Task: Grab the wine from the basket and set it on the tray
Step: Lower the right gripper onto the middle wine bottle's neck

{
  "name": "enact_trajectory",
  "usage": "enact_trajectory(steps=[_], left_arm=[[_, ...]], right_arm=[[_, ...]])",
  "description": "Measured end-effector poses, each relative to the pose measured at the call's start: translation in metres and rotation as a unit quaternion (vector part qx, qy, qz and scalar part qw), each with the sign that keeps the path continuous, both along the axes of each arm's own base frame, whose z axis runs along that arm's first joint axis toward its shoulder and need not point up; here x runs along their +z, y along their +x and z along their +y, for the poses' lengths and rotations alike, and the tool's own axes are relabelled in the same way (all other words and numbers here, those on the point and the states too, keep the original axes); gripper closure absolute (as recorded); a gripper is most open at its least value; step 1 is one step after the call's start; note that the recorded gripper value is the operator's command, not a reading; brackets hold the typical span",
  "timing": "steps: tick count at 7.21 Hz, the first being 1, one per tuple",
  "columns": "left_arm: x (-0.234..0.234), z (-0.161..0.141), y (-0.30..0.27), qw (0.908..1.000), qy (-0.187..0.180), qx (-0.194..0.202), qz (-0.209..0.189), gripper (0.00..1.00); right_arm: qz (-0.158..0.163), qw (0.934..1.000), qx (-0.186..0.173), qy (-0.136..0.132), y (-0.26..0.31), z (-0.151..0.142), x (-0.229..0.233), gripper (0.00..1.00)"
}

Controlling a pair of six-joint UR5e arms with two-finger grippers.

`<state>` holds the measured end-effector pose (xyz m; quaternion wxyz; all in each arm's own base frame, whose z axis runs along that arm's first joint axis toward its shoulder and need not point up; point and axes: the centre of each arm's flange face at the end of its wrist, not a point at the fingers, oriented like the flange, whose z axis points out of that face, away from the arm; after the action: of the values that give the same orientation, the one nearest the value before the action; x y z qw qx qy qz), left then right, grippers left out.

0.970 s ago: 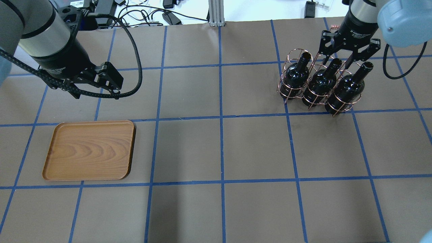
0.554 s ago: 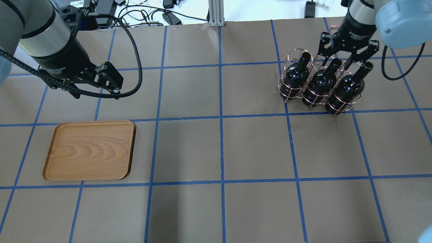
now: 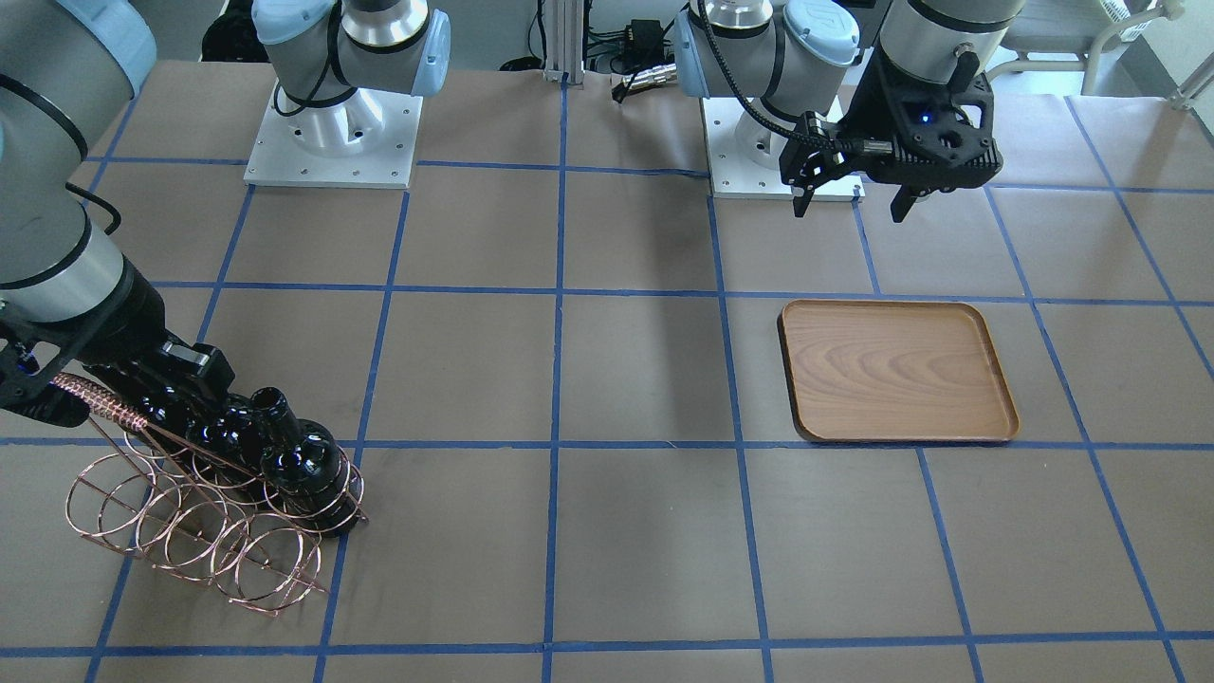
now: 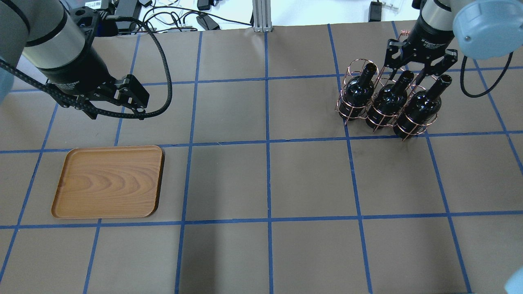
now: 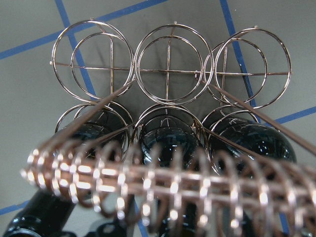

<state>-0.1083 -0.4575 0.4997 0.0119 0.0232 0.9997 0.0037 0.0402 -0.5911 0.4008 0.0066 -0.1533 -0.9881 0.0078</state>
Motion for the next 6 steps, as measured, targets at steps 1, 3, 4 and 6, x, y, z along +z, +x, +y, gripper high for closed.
enact_trajectory(steps=[1, 3, 4, 6], left_arm=[[0.0000, 0.0000, -0.0001, 1.0000, 0.000, 0.000, 0.000, 0.00], [-0.0002, 0.0000, -0.0003, 1.0000, 0.000, 0.001, 0.000, 0.00], [-0.0005, -0.0003, -0.0003, 1.0000, 0.001, 0.001, 0.000, 0.00], [-0.0007, -0.0004, -0.0003, 1.0000, 0.001, 0.001, 0.000, 0.00]], right_arm=[[-0.001, 1.0000, 0.000, 0.001, 0.0004, -0.0003, -0.0012, 0.35], [-0.002, 1.0000, 0.000, 0.002, 0.0009, -0.0006, -0.0025, 0.35], [-0.003, 1.0000, 0.000, 0.003, 0.0009, -0.0009, -0.0032, 0.35], [-0.003, 1.0000, 0.000, 0.003, 0.0008, -0.0018, -0.0051, 0.37]])
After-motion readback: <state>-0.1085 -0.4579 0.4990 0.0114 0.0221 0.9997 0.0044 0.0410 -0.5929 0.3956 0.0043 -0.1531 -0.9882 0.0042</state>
